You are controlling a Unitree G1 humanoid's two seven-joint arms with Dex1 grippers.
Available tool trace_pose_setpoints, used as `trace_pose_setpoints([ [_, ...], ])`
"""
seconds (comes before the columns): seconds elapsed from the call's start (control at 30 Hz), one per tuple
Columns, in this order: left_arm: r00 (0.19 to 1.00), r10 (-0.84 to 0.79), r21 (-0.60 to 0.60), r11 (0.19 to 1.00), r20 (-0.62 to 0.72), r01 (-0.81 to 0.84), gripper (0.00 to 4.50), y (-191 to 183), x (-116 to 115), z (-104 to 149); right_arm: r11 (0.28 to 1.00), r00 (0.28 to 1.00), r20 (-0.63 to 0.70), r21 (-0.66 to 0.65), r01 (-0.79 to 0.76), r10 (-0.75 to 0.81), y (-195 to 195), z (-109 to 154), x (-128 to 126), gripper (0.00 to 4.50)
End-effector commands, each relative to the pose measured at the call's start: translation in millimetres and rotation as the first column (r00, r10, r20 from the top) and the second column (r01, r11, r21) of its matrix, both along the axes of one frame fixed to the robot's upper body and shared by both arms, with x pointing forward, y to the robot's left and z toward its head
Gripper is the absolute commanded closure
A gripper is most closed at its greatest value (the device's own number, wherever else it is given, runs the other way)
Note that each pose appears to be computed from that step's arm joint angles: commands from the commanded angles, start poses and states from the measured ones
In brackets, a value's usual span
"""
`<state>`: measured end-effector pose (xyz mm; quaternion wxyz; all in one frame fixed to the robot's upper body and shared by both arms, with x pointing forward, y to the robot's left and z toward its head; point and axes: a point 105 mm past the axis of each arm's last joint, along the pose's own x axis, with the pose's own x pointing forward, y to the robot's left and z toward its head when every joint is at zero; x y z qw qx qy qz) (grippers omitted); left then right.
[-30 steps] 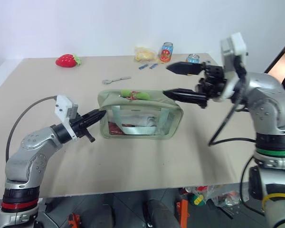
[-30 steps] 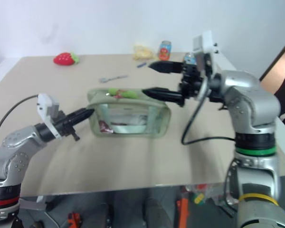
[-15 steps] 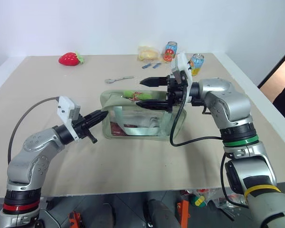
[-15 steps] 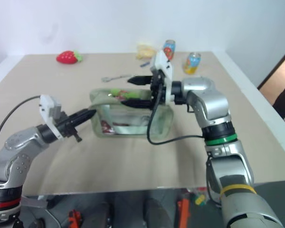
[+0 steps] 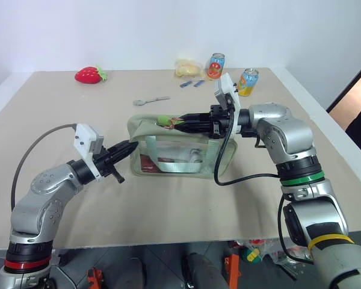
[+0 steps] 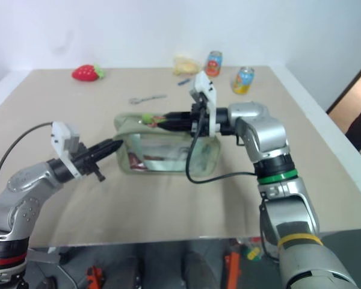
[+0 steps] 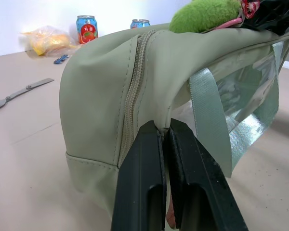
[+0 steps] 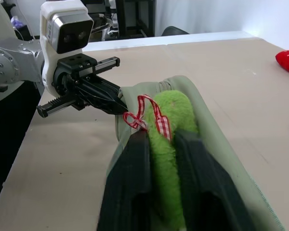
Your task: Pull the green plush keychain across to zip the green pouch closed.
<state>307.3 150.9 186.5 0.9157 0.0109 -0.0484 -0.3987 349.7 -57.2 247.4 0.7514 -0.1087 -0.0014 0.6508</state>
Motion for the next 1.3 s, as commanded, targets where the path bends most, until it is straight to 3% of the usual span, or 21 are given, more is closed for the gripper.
trace_pose_setpoints([
  [0.03, 0.999, -0.032, 0.012, 0.999, -0.006, 0.032, 4.5, -9, -1, -2, 1.0, 1.0, 0.019, 0.003, 0.003, -0.003, -3, 4, -1, 3.58],
  [0.07, 0.999, -0.032, 0.013, 0.999, -0.005, 0.032, 4.5, -9, -1, -2, 1.0, 1.0, 0.02, -0.002, 0.007, -0.007, -4, 2, 0, 3.58],
  [0.17, 0.999, -0.032, 0.014, 0.999, -0.005, 0.032, 4.5, -10, 0, -2, 1.0, 0.999, 0.031, 0.0, 0.018, -0.018, -5, 2, 1, 4.45],
  [0.47, 1.0, -0.023, -0.013, 1.0, -0.002, 0.023, 4.5, -14, 2, 1, 0.999, 0.994, 0.103, 0.051, 0.016, -0.021, -4, 18, 0, 4.45],
  [0.77, 0.999, 0.03, -0.072, 0.997, 0.021, -0.028, 4.5, -17, 9, 15, 0.989, 0.96, 0.265, 0.138, 0.054, -0.09, -6, 55, 2, 4.45],
  [0.97, 0.997, 0.057, -0.111, 0.993, 0.045, -0.052, 4.5, -20, 14, 26, 0.989, 0.936, 0.336, 0.138, 0.059, -0.103, -7, 64, -3, 4.45],
  [1.3, 0.999, 0.051, -0.117, 0.992, 0.008, -0.05, 4.5, -20, 14, 20, 0.978, 0.917, 0.359, 0.167, 0.122, -0.176, -19, 66, 0, 4.45],
])
